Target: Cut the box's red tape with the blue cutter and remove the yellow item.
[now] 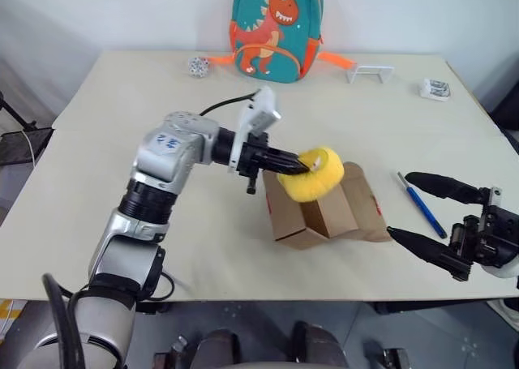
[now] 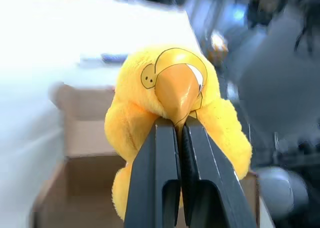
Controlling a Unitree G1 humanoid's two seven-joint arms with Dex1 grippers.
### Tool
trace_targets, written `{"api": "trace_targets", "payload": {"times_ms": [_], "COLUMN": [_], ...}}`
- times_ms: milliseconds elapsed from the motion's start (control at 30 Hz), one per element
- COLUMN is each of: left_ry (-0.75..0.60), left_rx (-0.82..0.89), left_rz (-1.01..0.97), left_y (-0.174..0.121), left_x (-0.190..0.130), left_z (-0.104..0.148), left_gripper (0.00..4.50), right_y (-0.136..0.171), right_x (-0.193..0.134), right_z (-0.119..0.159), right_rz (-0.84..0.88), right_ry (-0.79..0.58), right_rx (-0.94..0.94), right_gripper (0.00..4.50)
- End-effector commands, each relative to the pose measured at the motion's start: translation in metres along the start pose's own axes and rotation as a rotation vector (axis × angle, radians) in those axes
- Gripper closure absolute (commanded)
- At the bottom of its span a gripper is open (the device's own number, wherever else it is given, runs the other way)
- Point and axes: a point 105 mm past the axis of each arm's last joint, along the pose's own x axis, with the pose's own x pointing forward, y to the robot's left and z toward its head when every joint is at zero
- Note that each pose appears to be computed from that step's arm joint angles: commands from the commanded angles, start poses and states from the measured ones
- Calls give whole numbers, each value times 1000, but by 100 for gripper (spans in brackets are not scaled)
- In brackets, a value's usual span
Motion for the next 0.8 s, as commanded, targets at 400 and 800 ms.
{"api": "trace_targets", "payload": {"times_ms": [400,800], "left_ry": [19,90], "left_rx": [15,-69], "left_rz": [811,888], "left_y": [-33,-54], "left_x": [-198,-218], "left_z": [-79,-116], "left_gripper": [447,227], "right_y": [26,29], "right_x": [40,49], "right_z": [-17,-41], "right_rz": [273,305], "right_ry": [-127,-140], "right_rx": [21,-9], "right_gripper": [0,0]}}
